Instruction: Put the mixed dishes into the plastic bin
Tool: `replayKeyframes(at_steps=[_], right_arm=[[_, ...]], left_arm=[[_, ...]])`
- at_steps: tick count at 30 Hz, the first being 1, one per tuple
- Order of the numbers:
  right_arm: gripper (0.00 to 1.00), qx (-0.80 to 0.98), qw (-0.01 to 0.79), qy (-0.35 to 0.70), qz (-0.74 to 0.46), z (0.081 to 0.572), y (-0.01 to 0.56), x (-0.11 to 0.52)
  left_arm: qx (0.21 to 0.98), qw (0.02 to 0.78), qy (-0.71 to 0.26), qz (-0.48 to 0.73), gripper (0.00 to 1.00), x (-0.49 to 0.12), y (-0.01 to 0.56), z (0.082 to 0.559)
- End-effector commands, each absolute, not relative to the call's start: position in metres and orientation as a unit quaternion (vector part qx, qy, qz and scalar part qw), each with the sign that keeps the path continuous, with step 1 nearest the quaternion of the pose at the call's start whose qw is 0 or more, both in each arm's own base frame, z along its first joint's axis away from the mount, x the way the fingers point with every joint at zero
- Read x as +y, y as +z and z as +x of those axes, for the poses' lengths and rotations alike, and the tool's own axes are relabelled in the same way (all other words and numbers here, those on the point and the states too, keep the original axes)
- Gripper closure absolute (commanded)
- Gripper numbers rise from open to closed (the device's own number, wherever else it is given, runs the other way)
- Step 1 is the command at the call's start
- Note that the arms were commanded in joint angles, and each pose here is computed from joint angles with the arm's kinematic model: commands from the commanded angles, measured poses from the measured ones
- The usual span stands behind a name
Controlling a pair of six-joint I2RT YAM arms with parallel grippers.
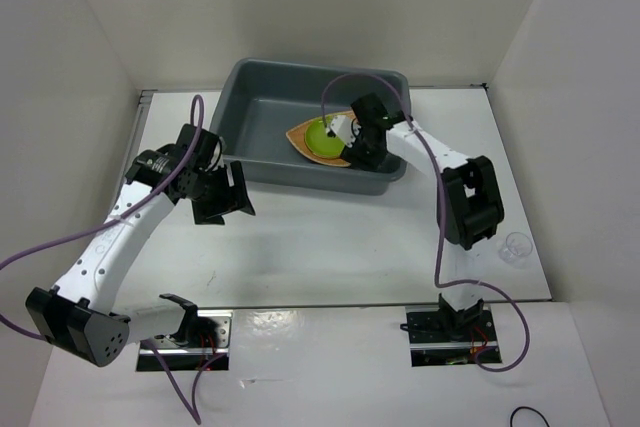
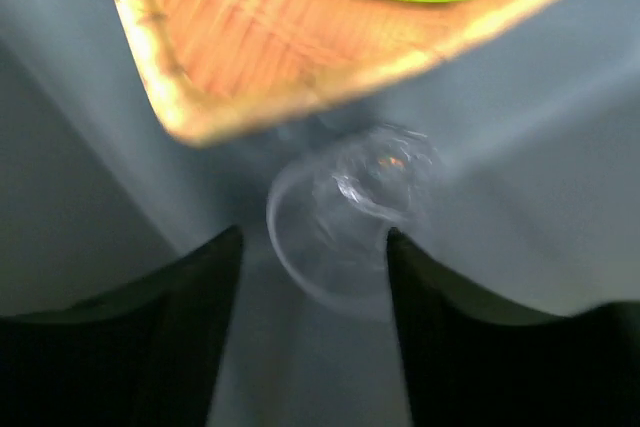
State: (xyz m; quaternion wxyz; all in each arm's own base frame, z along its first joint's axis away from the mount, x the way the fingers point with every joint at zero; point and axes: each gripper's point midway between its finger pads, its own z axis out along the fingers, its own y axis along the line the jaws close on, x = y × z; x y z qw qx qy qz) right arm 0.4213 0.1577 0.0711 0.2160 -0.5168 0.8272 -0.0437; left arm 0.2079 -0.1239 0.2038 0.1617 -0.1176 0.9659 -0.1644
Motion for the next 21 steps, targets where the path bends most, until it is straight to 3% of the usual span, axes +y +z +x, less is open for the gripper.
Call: replayKeyframes(at_steps=[1,7,13,16,21], right_arm=[[0.34,0.814,0.291,-0.057,-0.500,0.425,0.157,0.156],[0.22,0.796,0.374,-0.071,-0.471,0.420,0.246,0.148],[0.20,0.811,0.446,-0.080,-0.370,0.393,0.327,0.093],[0.22,0.836,0.439,-0.107,-0.312,0.370,0.322,0.046],[0.23,0.899,0.372,-0.153,-0.172,0.320,0.268,-0.085]], left_arm=[[0.961,0.178,-0.181,-0.111,0.19,-0.127,0.210,0.211],[0.958,0.182,-0.193,-0.108,0.19,-0.130,0.214,0.213],[0.956,0.191,-0.197,-0.107,0.18,-0.132,0.222,0.218],[0.955,0.192,-0.202,-0.105,0.18,-0.134,0.220,0.219],[0.954,0.189,-0.210,-0.102,0.18,-0.137,0.214,0.218]])
